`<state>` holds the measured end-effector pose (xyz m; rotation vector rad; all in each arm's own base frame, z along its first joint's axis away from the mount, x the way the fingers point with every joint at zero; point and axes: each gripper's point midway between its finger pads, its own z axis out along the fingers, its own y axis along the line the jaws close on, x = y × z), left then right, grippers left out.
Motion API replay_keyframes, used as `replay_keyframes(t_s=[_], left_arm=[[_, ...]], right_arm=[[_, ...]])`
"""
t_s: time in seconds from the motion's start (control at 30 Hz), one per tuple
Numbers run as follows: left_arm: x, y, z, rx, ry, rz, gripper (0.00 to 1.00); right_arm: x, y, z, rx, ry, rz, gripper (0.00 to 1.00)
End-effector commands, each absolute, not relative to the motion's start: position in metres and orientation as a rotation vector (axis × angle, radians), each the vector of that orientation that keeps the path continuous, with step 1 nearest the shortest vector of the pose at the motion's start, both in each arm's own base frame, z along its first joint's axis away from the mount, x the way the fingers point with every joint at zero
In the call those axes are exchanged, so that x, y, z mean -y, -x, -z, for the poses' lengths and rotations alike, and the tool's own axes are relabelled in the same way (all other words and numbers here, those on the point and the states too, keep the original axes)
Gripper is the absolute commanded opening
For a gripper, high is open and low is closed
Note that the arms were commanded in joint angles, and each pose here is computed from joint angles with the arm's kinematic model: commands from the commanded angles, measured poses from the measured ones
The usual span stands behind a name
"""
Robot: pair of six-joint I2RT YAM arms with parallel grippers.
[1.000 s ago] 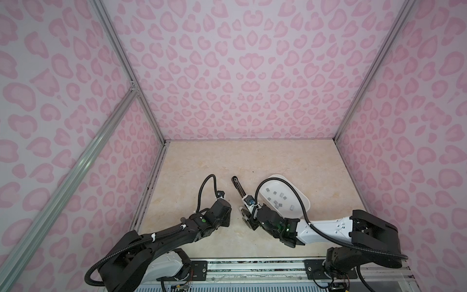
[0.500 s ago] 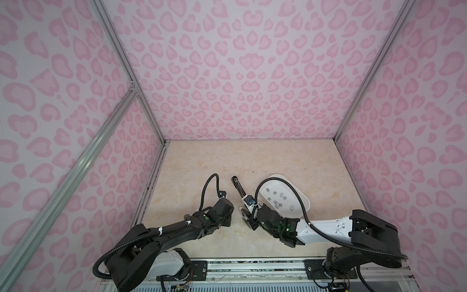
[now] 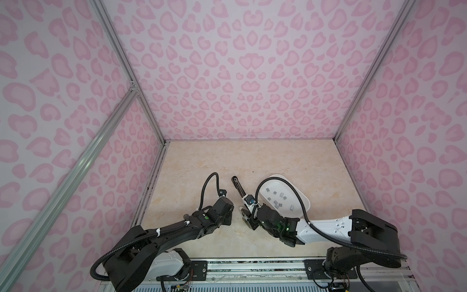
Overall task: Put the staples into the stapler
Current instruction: 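Close the left gripper on the light-blue mini stapler, then lift the light-blue mini stapler with the left gripper toward the right gripper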
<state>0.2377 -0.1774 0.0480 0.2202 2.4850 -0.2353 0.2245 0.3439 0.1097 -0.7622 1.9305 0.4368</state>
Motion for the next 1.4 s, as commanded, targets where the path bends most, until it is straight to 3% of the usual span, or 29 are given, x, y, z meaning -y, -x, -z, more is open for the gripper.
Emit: replay_keyframes(t_s=[0.0, 0.23, 0.6, 1.1, 1.37], left_arm=[[0.195, -0.242, -0.076, -2.409, -0.305, 0.333, 0.13], [0.218, -0.23, -0.132, -2.221, -0.475, 0.449, 0.1], [0.247, -0.203, -0.146, -2.123, -0.632, 0.547, 0.03], [0.227, -0.205, -0.2, -1.982, -0.488, 0.569, 0.03], [0.222, -0.204, -0.192, -1.997, -0.498, 0.543, 0.03]], right_arm=[[-0.35, -0.227, -0.118, -1.942, 0.699, -0.52, 0.31], [-0.356, -0.23, -0.132, -1.946, 0.625, -0.676, 0.28], [-0.36, -0.227, -0.132, -1.952, 0.626, -0.713, 0.25], [-0.372, -0.211, -0.117, -1.962, 0.652, -0.852, 0.22], [-0.353, -0.22, -0.144, -1.895, 0.585, -0.816, 0.2]])
